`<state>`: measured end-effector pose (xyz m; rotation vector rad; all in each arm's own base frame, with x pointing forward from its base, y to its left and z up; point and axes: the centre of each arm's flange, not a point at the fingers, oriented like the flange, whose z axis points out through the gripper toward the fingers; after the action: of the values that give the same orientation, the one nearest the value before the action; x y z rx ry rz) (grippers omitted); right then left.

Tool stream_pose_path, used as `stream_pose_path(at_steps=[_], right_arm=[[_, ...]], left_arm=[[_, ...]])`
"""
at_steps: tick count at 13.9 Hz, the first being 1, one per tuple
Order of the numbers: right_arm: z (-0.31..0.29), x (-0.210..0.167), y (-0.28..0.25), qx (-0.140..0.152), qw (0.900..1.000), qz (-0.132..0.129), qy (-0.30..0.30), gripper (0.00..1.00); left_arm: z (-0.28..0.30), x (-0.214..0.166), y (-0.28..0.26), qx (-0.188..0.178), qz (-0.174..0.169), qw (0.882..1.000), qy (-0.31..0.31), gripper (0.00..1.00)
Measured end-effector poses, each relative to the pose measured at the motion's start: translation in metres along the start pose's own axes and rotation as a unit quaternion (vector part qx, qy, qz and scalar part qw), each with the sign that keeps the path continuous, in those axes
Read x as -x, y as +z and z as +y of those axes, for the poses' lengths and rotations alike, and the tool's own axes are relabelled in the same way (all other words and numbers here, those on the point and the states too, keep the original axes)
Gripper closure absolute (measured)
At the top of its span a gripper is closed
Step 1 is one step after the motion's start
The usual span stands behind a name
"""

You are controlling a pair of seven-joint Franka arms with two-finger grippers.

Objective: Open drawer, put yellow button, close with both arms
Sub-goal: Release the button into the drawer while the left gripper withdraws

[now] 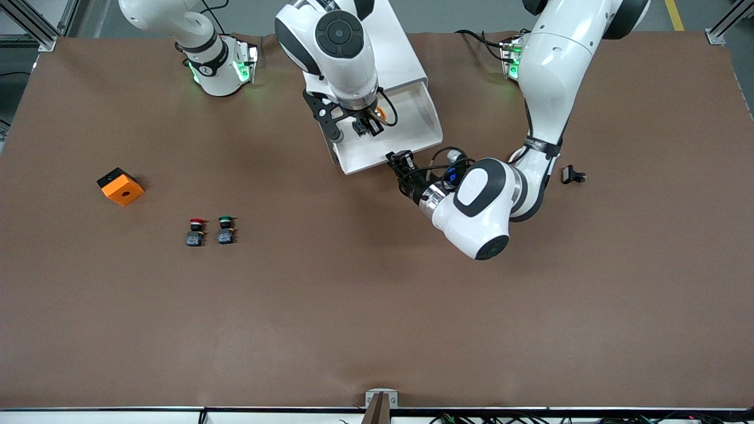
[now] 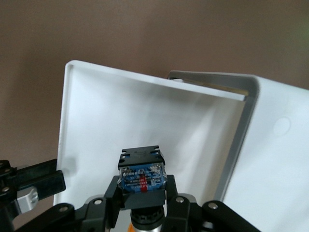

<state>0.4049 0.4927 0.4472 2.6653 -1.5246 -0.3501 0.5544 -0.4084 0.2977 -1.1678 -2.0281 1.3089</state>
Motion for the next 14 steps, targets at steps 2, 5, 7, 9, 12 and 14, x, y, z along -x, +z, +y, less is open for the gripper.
stream_pose_path(at_steps=[2, 5, 7, 9, 12, 14], right_arm=[[-0.008, 0.002, 0.003, -0.001, 1.0, -0.001, 0.004, 0.6], [-0.018, 0.004, 0.008, -0.008, 1.0, -0.003, 0.018, 0.6], [-0.023, 0.004, 0.012, -0.014, 1.0, -0.005, 0.027, 0.6], [-0.025, 0.004, 0.018, -0.011, 0.999, -0.004, 0.034, 0.6], [-0.027, 0.004, 0.026, -0.005, 0.999, -0.002, 0.045, 0.6], [-0.026, 0.009, 0.031, -0.001, 0.999, 0.0, 0.044, 0.55]], left_arm=[[-0.001, 0.001, -0.005, 0.004, -0.003, 1.0, 0.002, 0.5], [-0.006, 0.002, -0.026, 0.022, -0.016, 1.0, 0.013, 0.2], [-0.01, 0.001, -0.05, 0.041, -0.03, 0.998, 0.026, 0.01], [-0.004, -0.009, -0.082, 0.054, -0.05, 0.996, 0.051, 0.0], [0.014, -0.039, -0.135, 0.069, -0.085, 0.99, 0.087, 0.0], [0.02, -0.061, -0.167, 0.082, -0.099, 0.984, 0.12, 0.0]])
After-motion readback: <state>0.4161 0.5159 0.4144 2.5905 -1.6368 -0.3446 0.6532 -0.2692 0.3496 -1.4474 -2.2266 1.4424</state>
